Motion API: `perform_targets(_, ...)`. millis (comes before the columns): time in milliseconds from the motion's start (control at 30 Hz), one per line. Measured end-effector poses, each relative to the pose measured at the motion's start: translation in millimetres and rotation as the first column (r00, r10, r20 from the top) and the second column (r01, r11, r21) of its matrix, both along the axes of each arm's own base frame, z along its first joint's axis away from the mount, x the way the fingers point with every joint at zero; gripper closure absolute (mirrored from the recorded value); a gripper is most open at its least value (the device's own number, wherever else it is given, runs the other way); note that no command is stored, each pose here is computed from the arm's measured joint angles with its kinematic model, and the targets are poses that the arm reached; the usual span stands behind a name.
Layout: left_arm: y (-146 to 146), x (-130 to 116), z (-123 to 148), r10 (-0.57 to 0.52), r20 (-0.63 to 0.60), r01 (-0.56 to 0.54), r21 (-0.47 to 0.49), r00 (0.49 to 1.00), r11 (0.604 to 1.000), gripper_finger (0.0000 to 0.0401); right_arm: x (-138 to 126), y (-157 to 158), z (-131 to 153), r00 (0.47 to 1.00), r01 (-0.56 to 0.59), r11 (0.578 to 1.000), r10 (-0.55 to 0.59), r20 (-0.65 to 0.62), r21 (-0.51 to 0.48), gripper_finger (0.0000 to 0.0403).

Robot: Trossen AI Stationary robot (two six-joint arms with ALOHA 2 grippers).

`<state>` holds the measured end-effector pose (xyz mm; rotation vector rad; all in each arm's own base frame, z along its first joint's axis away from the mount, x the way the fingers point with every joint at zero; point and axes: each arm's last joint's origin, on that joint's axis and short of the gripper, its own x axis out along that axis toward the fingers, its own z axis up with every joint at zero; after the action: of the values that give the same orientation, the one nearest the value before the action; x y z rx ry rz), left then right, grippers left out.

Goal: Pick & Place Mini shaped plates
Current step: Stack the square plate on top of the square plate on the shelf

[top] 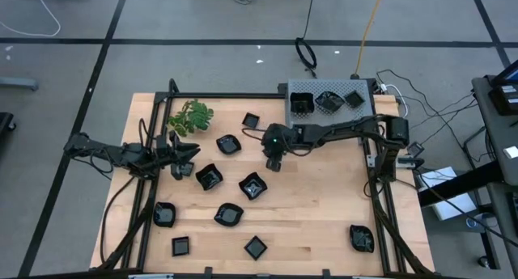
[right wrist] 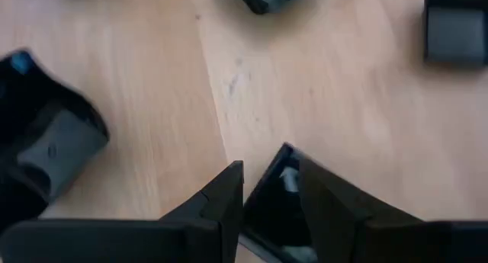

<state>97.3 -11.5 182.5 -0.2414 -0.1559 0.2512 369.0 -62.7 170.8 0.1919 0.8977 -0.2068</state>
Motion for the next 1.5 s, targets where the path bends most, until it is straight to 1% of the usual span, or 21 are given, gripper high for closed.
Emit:
perform_targets(100,0,0,0,0.000,0.000,0.000,0.000,1.000,1.000,0.0315,-3,3,-12,0.990,0.115,0.989,-0.122,0.075,0.096,0.0284)
perform_targets(167,0,0,0,0.000,0.000,0.000,0.000,1.000,1.000,0.0315,-5,8,-19,0.979,0.141,0.982,-0.157,0.132,0.122,0.0284)
perform_targets(300,0,0,0,0.000,0.000,0.000,0.000,1.000,1.000,0.0315,-12,18,-31,0.960,0.186,0.981,-0.194,0.203,0.062,0.0284)
perform_targets(467,0,0,0,0.000,0.000,0.000,0.000,1.000,1.000,0.0315,-18,25,-40,0.962,0.186,0.981,-0.192,0.195,0.050,0.0284)
perform_targets(533,0,0,0,0.000,0.000,0.000,0.000,1.000,1.000,0.0315,-19,28,-41,0.970,0.150,0.989,-0.151,0.189,0.018,0.0284)
perform_targets(633,0,0,0,0.000,0.000,0.000,0.000,1.000,1.000,0.0315,-19,28,-41,0.984,0.065,0.994,-0.049,0.172,-0.088,0.0284)
perform_targets(700,0,0,0,0.000,0.000,0.000,0.000,1.000,1.000,0.0315,-18,23,-40,0.985,0.064,0.984,-0.035,0.170,-0.165,0.0284)
perform_targets(767,0,0,0,0.000,-0.001,0.000,0.000,1.000,1.000,0.0315,-18,18,-38,0.984,0.074,0.974,-0.037,0.173,-0.212,0.0284)
perform_targets(900,0,0,0,0.001,0.000,-0.001,0.000,1.000,1.000,0.0315,-19,5,-37,0.982,0.082,0.966,-0.036,0.185,-0.247,0.0284)
perform_targets(1167,0,0,0,0.001,0.000,-0.001,0.000,1.000,1.000,0.0315,-24,-24,-36,0.985,0.101,0.944,-0.050,0.167,-0.314,0.0284)
perform_targets(1233,0,0,0,0.001,0.000,-0.001,0.000,1.000,1.000,0.0315,-24,-28,-35,0.980,0.124,0.946,-0.069,0.189,-0.299,0.0284)
perform_targets(1333,0,0,0,0.001,0.000,-0.001,0.000,1.000,1.000,0.0315,-22,-29,-32,0.960,0.189,0.953,-0.130,0.246,-0.236,0.0284)
perform_targets(1367,0,0,0,0.001,0.000,-0.001,0.000,1.000,1.000,0.0315,-22,-28,-31,0.954,0.204,0.956,-0.146,0.263,-0.211,0.0284)
perform_targets(1500,0,0,0,0.001,-0.001,-0.001,0.000,1.000,1.000,0.0315,-17,-16,-24,0.926,0.199,0.978,-0.167,0.340,-0.063,0.0284)
